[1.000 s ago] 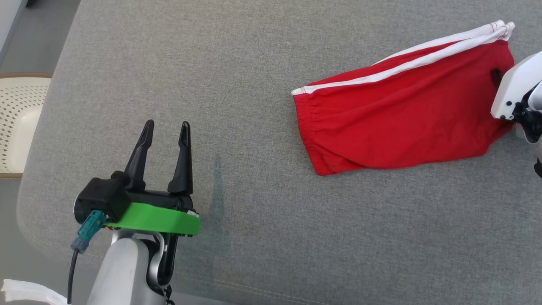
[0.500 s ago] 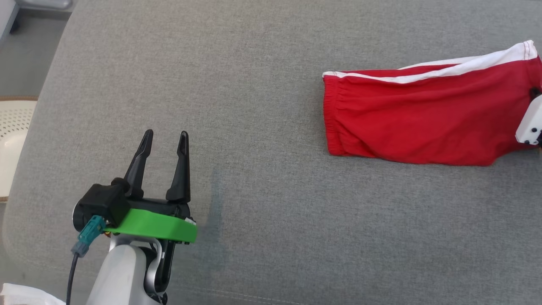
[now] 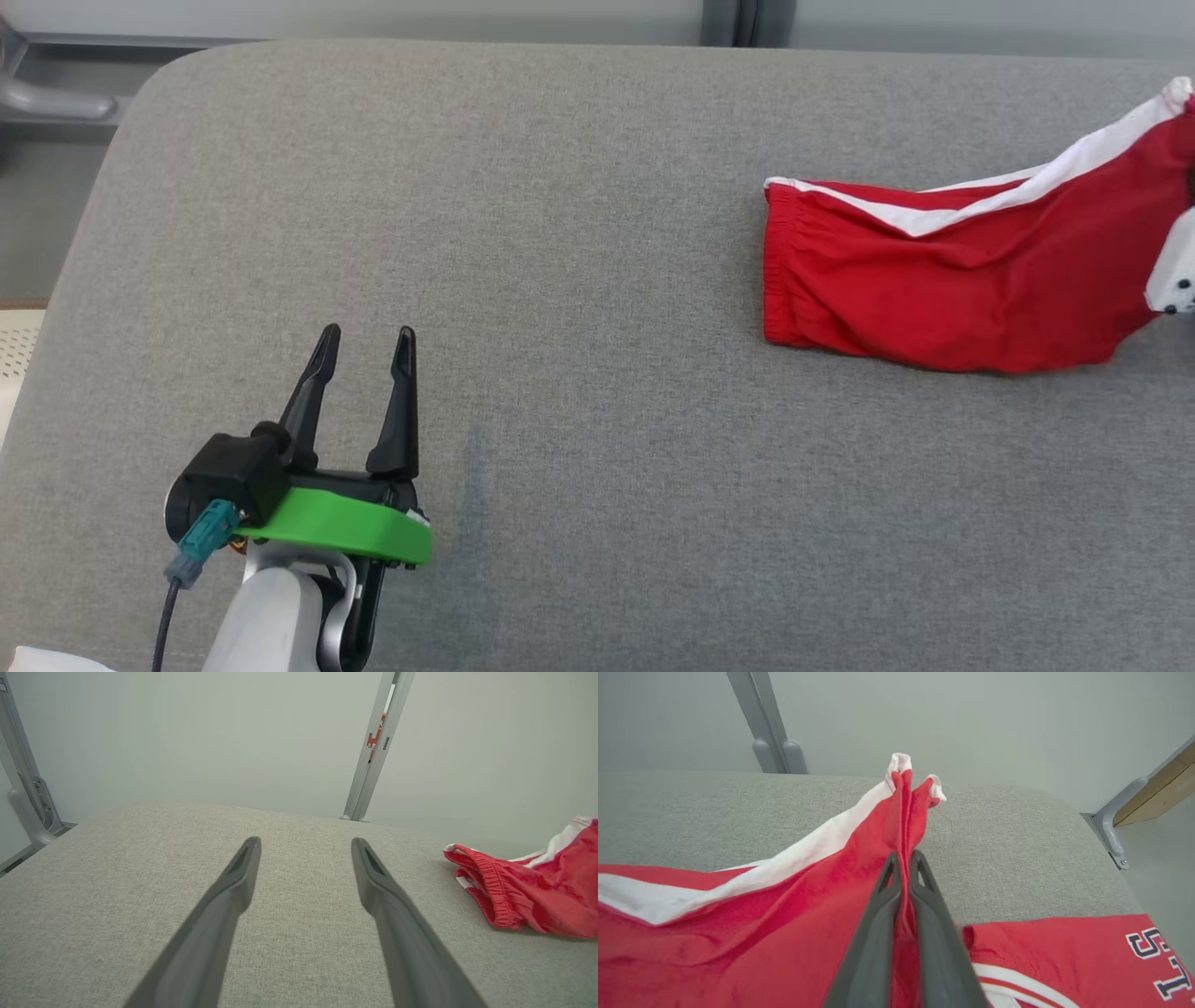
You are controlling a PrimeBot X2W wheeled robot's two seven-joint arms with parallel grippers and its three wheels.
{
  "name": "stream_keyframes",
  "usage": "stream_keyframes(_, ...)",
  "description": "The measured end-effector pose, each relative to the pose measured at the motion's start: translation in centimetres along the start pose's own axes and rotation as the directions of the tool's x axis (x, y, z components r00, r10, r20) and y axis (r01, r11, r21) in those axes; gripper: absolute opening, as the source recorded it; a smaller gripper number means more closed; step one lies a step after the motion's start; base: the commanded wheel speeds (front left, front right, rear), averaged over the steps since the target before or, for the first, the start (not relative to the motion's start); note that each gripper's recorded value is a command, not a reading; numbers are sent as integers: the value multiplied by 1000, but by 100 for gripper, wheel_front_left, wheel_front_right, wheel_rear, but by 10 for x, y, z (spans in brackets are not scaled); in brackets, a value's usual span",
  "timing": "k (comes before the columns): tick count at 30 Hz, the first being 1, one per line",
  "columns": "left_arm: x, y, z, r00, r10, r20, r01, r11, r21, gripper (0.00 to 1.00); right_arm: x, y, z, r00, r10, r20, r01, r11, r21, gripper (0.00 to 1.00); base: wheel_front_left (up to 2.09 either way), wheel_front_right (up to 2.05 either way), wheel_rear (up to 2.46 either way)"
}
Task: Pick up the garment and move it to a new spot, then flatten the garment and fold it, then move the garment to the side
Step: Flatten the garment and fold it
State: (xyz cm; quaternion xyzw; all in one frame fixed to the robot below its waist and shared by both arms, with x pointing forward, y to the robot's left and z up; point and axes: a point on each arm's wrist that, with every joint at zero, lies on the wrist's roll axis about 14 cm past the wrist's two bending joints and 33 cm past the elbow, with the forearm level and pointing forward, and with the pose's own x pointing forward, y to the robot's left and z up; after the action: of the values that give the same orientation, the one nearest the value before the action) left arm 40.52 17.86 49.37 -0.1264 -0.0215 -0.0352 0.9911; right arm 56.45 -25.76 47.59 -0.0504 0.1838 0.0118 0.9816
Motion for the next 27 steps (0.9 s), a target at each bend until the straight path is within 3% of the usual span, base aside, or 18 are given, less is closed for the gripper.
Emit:
stream_keyframes(7,-7,-8,7,1000,-18,17,19,1000,-9,100,-9,70,33,987,156,41,-152,984,-93,0,0,0,0)
stream_keyframes(15,-13,-3,10,1000,1,24,-1,1000,-16,100,-22,185,26,921,388,-24,-387,913,-130,0,0,0,0)
stream_keyframes(21,-18,1,10,1000,17,22,-17,1000,-22,100,-26,227,7,888,451,-91,-459,879,-129,0,0,0,0)
stream_keyframes(26,-21,7,9,999,38,19,-37,999,-20,100,-22,238,-10,881,452,-137,-468,877,-113,0,0,0,0)
stream_keyframes(27,-21,8,9,999,40,18,-40,999,-19,100,-21,238,-12,882,450,-139,-465,879,-106,22,0,0,0)
